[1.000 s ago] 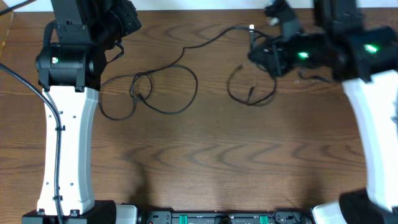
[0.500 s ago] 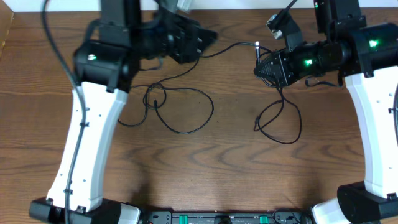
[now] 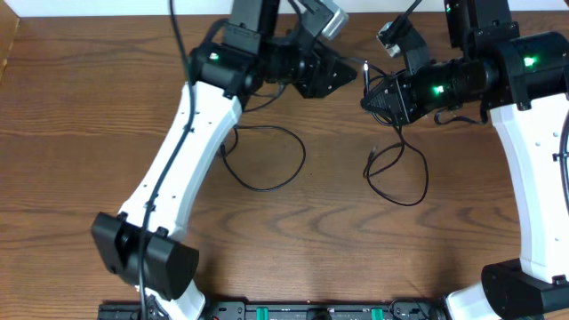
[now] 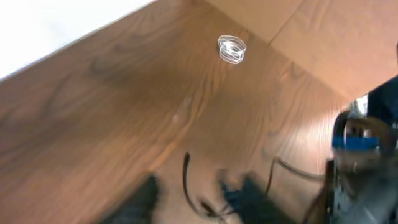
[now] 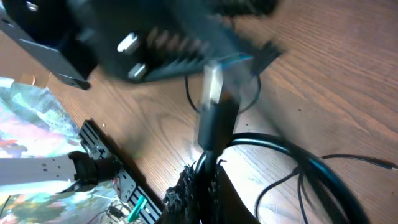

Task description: Untangle cables

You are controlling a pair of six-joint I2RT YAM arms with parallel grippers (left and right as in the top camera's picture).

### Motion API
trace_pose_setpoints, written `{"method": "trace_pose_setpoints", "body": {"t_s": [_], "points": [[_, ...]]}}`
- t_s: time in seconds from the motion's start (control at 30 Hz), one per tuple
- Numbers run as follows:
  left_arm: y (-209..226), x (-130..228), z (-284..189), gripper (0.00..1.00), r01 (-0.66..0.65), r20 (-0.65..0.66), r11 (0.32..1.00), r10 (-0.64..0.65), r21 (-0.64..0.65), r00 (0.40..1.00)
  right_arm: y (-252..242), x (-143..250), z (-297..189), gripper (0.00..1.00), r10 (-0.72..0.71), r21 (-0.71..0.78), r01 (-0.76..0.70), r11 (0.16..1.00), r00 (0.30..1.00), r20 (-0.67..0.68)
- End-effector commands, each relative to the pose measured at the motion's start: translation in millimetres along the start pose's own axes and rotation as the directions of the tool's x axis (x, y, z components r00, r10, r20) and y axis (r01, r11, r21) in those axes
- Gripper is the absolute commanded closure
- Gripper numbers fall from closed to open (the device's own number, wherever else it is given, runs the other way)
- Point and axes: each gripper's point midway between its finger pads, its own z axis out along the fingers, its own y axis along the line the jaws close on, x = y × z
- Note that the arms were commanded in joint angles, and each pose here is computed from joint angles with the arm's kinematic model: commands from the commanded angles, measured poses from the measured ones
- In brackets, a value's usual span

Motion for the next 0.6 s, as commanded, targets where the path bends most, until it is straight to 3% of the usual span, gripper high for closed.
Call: {"method": "trace_pose_setpoints", "body": {"t_s": [0.0,0.1,0.3,0.57], "points": [[-8.8,-15.2,1.0,0.92,-0.069,0.048,0.997,0.068,0.019,0.996,8.3,0.9,-2.7,0.99,-0.034,-0.017,0.034,0.999,0.999,0.006],[-4.4,-33.6,-4.4,0.92,-0.058,0.115,0.998,0.058,0.002,0.992,3.5,4.8,-0.2,0.99,-0.023,0.001,0.023,1.0,1.0,-0.011],[26.2,-70.6,-32.1,0.93,0.125,0.275,0.992,-0.11,-0.036,0.955,-24.1,22.6,14.3,0.99,0.085,0.102,-0.077,0.992,0.993,-0.079],[83.7,-72.9,-69.0,0.92,0.341,0.378,0.926,-0.261,-0.163,0.888,-64.0,35.5,22.9,0.99,0.203,0.25,-0.175,0.952,0.975,-0.09]]}}
